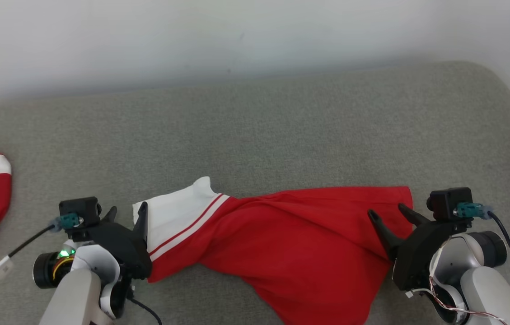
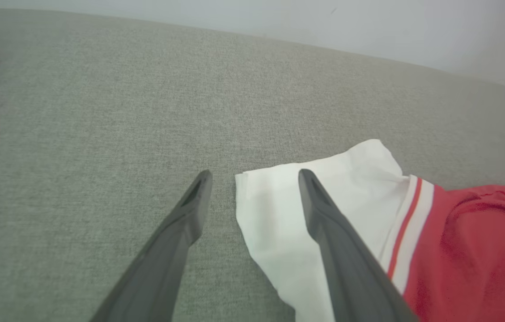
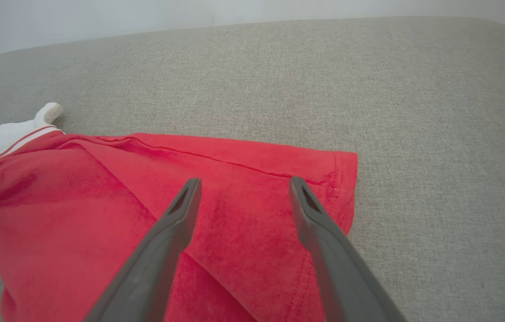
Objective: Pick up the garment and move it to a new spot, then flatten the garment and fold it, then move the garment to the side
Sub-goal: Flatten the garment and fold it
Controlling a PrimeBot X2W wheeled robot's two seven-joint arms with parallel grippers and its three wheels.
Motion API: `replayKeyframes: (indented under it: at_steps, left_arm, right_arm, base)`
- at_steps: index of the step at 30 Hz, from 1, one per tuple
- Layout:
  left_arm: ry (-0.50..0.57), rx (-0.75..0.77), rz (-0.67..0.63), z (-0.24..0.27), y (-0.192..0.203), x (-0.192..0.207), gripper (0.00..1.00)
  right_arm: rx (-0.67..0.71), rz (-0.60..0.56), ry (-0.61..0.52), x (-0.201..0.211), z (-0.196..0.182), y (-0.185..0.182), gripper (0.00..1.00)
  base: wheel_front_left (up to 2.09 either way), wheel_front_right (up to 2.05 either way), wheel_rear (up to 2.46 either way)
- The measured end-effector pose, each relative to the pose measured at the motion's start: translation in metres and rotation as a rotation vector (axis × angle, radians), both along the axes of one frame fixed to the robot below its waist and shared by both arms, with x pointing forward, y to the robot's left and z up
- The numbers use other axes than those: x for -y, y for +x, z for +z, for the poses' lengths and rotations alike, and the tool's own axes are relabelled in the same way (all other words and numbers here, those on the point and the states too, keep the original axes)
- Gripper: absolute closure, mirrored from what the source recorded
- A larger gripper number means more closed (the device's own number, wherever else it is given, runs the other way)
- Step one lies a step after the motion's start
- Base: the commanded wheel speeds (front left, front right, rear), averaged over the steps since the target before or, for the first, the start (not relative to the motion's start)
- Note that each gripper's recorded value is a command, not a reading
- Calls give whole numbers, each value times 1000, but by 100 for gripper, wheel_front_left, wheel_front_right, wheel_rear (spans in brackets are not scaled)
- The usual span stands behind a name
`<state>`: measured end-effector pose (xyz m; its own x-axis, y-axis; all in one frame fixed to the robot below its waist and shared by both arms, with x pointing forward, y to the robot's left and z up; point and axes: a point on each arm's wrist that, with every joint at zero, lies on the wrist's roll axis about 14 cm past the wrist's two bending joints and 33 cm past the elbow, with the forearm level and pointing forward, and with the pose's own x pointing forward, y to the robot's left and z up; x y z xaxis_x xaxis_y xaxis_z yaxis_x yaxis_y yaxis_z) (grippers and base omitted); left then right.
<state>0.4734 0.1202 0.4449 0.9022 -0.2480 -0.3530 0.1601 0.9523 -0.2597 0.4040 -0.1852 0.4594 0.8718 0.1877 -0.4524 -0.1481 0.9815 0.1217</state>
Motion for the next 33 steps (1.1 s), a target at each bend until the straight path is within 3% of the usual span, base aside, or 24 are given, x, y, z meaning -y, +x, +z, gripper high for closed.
replayKeyframes:
  at_steps: [14, 16, 17, 18, 19, 26, 33]
  left_arm:
    - [76, -188, -18, -52, 12, 6, 0]
    - [79, -191, -16, -53, 12, 4, 21]
    - [83, -192, -12, -53, 13, 1, 64]
    - [88, -194, -7, -53, 13, -1, 95]
    - [90, -195, -5, -54, 13, -3, 100]
    - [76, -192, 11, -53, 19, -9, 100]
    - [76, -182, 11, -52, 23, -13, 100]
  right_arm:
    - [-64, -26, -39, 18, -17, 13, 0]
    - [-71, -26, -41, 18, -18, 14, 0]
    - [-73, -26, -42, 18, -18, 15, 0]
    - [-79, -25, -43, 18, -19, 15, 0]
    - [-87, -25, -44, 18, -21, 14, 0]
    - [-138, -24, -78, 23, -24, 20, 0]
    - [-198, -117, -79, 49, -33, 24, 0]
  base:
    - [0, 0, 0]
    - [0, 0, 0]
    - [0, 0, 0]
    - [0, 0, 0]
    - [0, 0, 0]
    - [0, 0, 0]
    - [0, 0, 0]
